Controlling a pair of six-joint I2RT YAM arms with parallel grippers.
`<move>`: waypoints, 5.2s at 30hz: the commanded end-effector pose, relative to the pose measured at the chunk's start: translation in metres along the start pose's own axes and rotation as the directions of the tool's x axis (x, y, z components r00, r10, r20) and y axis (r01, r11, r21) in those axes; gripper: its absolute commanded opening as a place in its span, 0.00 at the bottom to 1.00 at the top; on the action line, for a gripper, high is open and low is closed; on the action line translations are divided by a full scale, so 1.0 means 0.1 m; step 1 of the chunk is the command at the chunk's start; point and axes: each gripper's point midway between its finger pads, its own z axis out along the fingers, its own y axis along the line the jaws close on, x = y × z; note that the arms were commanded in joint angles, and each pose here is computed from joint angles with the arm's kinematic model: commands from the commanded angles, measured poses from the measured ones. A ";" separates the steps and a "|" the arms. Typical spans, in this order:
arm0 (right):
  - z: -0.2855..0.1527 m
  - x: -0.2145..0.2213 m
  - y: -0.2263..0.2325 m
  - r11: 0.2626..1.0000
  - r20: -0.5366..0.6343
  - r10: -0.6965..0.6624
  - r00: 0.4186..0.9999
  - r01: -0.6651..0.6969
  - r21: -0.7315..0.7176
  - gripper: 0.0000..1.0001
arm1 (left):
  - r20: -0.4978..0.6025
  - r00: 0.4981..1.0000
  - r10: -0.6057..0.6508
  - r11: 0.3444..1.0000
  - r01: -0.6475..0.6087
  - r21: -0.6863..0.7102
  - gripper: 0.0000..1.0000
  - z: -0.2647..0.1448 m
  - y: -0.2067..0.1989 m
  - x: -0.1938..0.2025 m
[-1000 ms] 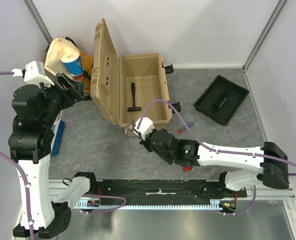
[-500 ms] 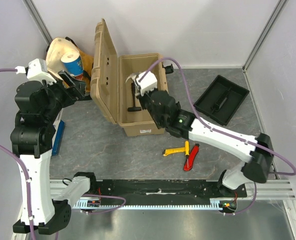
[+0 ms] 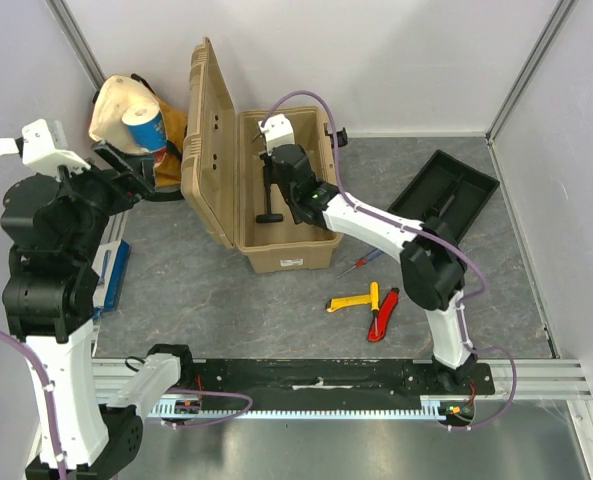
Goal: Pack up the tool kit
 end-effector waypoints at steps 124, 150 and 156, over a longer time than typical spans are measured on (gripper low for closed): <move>-1.22 0.83 -4.08 0.563 -0.024 0.570 0.821 -0.370 0.739 0.00 | -0.106 0.992 0.071 0.969 -0.043 0.245 0.82 0.37 -0.38 0.29; -0.70 -0.16 0.00 0.913 -0.208 0.401 0.892 -0.369 0.176 0.00 | -0.111 0.994 0.006 0.972 0.021 0.234 0.82 0.16 -0.35 0.36; -0.60 0.04 0.07 0.908 -0.245 0.392 0.887 -0.330 0.260 0.00 | -0.125 0.992 0.003 0.974 0.026 0.226 0.82 0.16 -0.33 0.42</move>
